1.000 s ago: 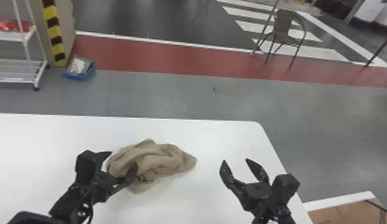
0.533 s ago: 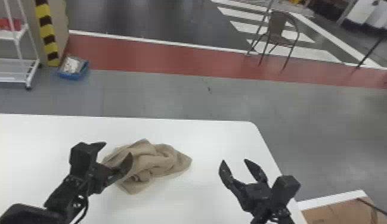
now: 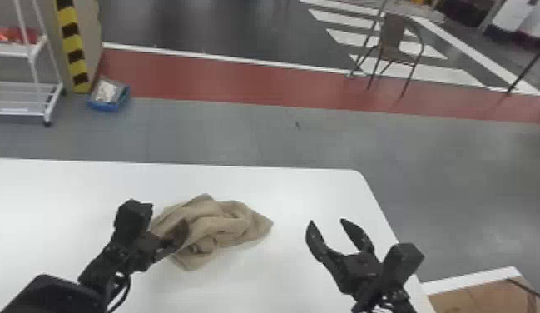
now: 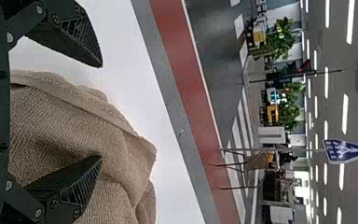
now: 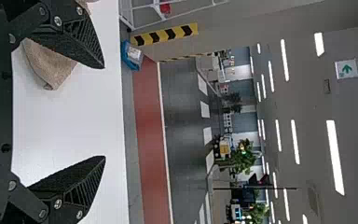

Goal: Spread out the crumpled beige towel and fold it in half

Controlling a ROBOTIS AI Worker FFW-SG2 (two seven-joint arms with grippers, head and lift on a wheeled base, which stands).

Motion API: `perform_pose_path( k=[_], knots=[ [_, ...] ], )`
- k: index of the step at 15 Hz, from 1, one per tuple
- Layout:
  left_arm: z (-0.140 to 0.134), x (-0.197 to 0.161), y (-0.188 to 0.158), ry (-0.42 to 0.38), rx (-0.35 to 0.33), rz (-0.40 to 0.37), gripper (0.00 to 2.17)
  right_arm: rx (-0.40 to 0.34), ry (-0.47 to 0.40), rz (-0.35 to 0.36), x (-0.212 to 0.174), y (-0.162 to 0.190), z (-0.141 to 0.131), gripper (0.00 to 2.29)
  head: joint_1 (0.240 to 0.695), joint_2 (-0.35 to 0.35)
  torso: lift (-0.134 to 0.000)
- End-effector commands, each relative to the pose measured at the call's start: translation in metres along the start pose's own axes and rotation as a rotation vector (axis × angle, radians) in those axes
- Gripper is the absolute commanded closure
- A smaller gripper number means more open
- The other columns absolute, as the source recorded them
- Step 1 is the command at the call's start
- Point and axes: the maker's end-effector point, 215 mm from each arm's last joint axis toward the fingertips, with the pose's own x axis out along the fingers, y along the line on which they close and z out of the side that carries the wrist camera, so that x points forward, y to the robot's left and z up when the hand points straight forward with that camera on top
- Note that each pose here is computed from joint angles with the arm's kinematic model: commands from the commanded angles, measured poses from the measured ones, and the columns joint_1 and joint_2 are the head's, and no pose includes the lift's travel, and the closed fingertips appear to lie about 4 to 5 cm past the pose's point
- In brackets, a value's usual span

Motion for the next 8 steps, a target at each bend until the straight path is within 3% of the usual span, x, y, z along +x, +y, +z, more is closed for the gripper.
perform_pose_path(
  k=[1,6,8],
  knots=[
    [-0.005,0.003,0.002,0.021,0.009,0.001,0.30,0.004,0.000,0.002,-0.001,0.001,0.000,0.21,0.695,-0.308,0.000],
    [-0.023,0.004,0.003,0.092,0.019,-0.006,0.35,0.018,-0.005,0.018,-0.001,0.006,0.001,0.22,0.695,-0.302,0.000],
    [-0.031,0.003,0.003,0.114,0.011,-0.006,0.74,0.022,-0.009,0.019,-0.001,0.007,0.002,0.22,0.695,-0.297,0.000]
  ],
)
